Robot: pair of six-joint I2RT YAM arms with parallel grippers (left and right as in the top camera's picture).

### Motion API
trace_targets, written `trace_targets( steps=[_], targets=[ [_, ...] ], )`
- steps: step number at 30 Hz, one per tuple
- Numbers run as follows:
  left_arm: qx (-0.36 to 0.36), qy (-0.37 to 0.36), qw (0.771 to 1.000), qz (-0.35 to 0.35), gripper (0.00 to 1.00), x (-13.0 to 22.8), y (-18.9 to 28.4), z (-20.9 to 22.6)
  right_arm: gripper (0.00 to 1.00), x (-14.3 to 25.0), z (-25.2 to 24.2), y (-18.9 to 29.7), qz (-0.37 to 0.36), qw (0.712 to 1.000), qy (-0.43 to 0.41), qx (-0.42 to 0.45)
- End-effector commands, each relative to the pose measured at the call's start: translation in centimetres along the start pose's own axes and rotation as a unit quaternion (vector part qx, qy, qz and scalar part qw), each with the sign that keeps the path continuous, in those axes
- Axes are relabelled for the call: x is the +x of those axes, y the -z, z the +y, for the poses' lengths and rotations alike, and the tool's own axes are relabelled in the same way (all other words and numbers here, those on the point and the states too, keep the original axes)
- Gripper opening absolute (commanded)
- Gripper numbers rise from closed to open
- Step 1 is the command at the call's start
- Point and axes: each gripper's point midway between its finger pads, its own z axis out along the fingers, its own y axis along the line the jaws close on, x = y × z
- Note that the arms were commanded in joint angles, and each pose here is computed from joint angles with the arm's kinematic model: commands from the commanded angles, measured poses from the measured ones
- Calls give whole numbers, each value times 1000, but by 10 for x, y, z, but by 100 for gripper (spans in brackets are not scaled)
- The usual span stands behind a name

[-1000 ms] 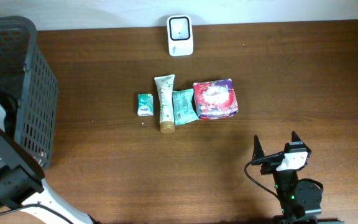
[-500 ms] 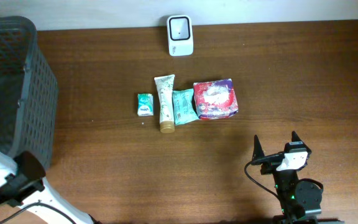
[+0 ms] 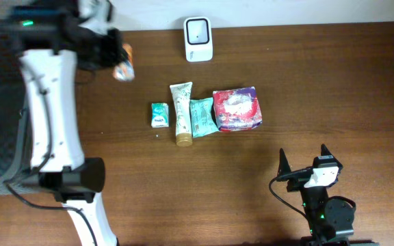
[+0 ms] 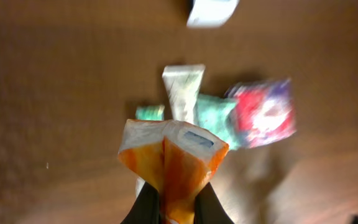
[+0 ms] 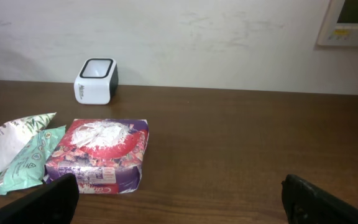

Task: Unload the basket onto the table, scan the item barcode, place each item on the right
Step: 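Place the orange pack left of the teal pack and lift away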

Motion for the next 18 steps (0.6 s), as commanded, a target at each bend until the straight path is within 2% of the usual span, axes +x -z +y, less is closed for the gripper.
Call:
trace_targets(
  steps=[1,3,6,10,11,12,13,15,18],
  targets=[
    [-87,-26,990,103,0,37,-60,21,99,4,-3,0,3,1000,2,8],
    [-141,-13,980,140,0,56,-96,37,99,4,-3,0,3,1000,2,8],
    [-193,-10,970,147,9,71,-144,62,99,4,-3,0,3,1000,2,8],
    [-184,-8,971,150,9,91,-190,75,99,4,-3,0,3,1000,2,8],
    [-167,-6,974,149,19,95,-200,72,99,4,-3,0,3,1000,2,8],
    [-157,-5,977,147,51,97,-207,71,99,4,-3,0,3,1000,2,8],
    [-157,-5,977,145,73,96,-208,71,99,4,-3,0,3,1000,2,8],
    [-160,-6,977,141,93,94,-208,72,99,4,-3,0,3,1000,2,8],
    [-177,-9,976,126,96,80,-192,73,99,4,-3,0,3,1000,2,8]
  ],
)
